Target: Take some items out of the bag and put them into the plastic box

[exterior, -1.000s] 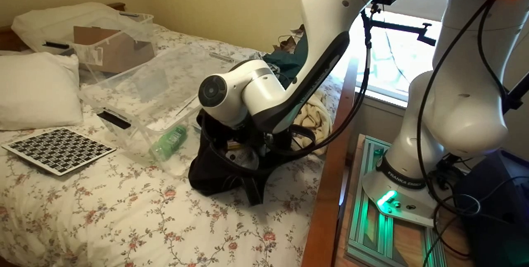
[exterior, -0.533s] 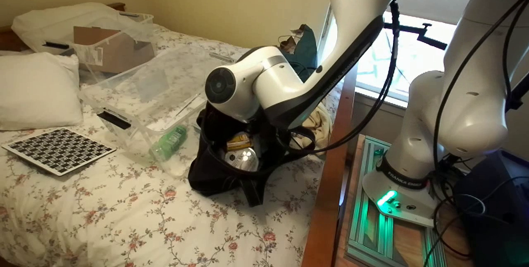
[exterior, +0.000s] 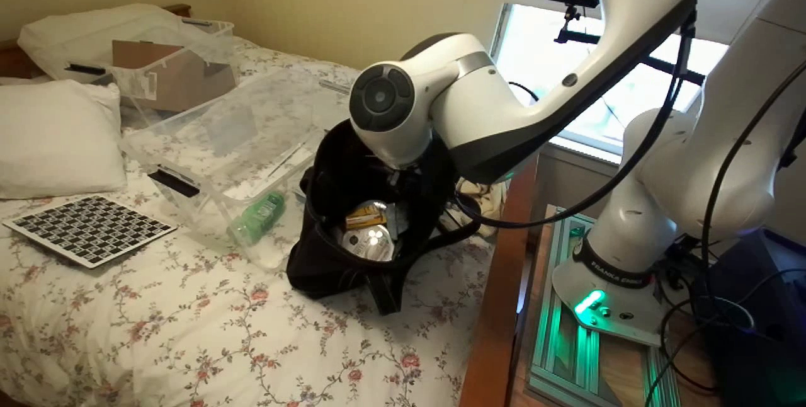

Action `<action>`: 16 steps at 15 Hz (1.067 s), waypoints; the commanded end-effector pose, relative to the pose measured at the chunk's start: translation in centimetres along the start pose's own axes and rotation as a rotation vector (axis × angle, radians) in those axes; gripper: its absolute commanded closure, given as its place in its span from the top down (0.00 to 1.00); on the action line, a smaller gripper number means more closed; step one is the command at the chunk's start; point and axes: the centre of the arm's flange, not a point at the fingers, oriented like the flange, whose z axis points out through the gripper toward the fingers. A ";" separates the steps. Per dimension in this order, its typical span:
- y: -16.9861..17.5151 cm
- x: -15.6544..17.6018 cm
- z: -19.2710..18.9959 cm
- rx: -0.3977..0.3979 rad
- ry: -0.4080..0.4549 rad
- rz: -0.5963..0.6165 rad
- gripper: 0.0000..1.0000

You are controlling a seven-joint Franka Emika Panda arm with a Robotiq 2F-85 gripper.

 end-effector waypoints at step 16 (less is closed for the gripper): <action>6.7 2.1 -9.2 -0.101 0.417 -0.094 0.08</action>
